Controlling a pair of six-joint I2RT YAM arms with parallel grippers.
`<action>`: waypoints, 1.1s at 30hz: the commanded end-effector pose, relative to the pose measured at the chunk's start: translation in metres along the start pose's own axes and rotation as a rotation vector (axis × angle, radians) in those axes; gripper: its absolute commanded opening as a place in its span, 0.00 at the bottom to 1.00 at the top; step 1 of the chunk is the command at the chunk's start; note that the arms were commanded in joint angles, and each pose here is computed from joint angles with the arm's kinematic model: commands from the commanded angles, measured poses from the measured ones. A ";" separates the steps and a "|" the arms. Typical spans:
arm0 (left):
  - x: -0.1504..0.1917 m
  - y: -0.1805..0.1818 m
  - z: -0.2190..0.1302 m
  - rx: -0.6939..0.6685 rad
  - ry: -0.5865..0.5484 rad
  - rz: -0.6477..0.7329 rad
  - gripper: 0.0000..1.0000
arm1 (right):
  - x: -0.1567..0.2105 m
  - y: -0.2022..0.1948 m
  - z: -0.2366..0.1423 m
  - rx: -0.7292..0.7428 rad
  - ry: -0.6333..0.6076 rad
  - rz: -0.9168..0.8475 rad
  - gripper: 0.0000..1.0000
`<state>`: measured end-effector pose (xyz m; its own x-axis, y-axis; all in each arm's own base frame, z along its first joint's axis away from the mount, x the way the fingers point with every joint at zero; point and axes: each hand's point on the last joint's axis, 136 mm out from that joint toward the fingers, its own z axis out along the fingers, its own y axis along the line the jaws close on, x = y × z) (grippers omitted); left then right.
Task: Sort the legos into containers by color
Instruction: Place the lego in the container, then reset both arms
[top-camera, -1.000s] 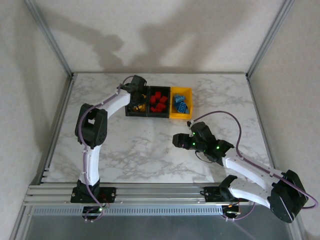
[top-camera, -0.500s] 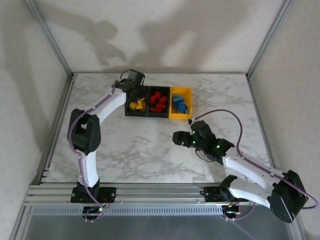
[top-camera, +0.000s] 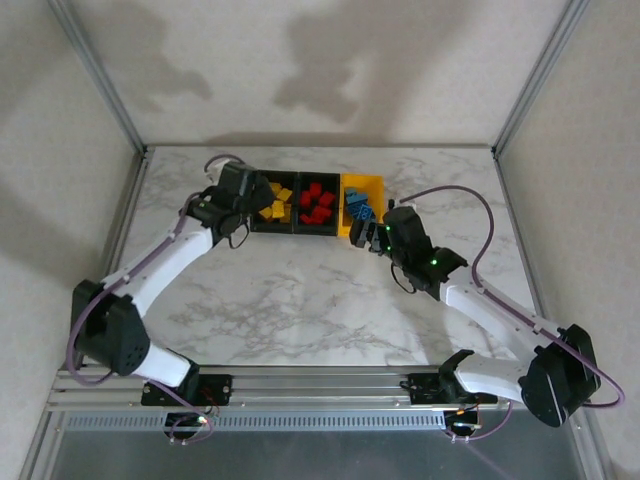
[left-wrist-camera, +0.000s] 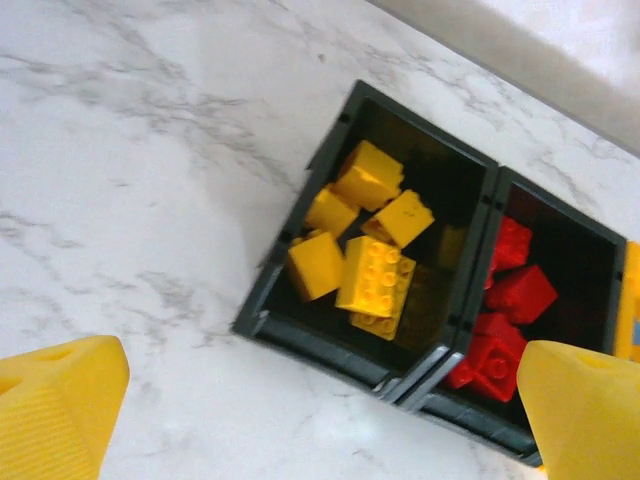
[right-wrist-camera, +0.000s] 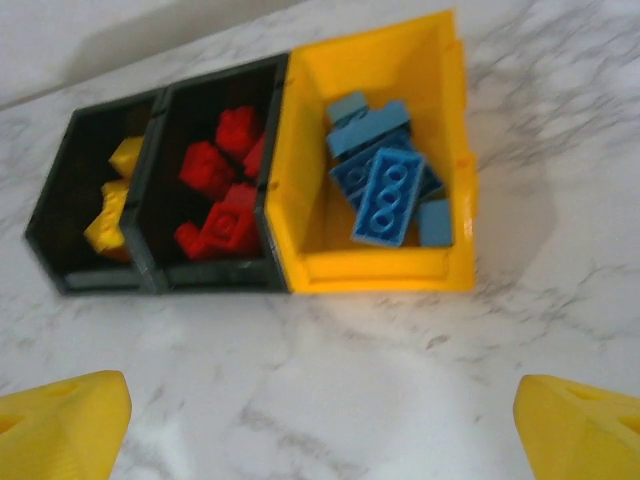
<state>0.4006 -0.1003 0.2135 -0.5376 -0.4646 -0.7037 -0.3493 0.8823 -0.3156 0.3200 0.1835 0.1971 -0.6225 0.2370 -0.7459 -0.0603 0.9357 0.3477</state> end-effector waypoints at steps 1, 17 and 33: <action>-0.034 0.024 -0.025 -0.042 -0.176 -0.014 1.00 | -0.037 -0.033 -0.003 0.206 -0.147 -0.011 0.99; -0.042 0.181 -0.012 -0.406 -0.572 0.001 1.00 | -0.076 -0.207 -0.038 0.878 -0.575 -0.013 0.99; 0.000 0.182 0.013 -0.222 -0.716 0.055 1.00 | -0.034 -0.235 -0.018 0.697 -0.730 -0.095 0.99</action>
<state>0.3414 0.0723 0.1294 -0.0615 -0.1929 -0.9793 -0.6034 0.7887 -0.1174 0.3335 -0.0560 0.1276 -0.1338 0.0512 -0.9897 0.5962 0.8019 -0.0391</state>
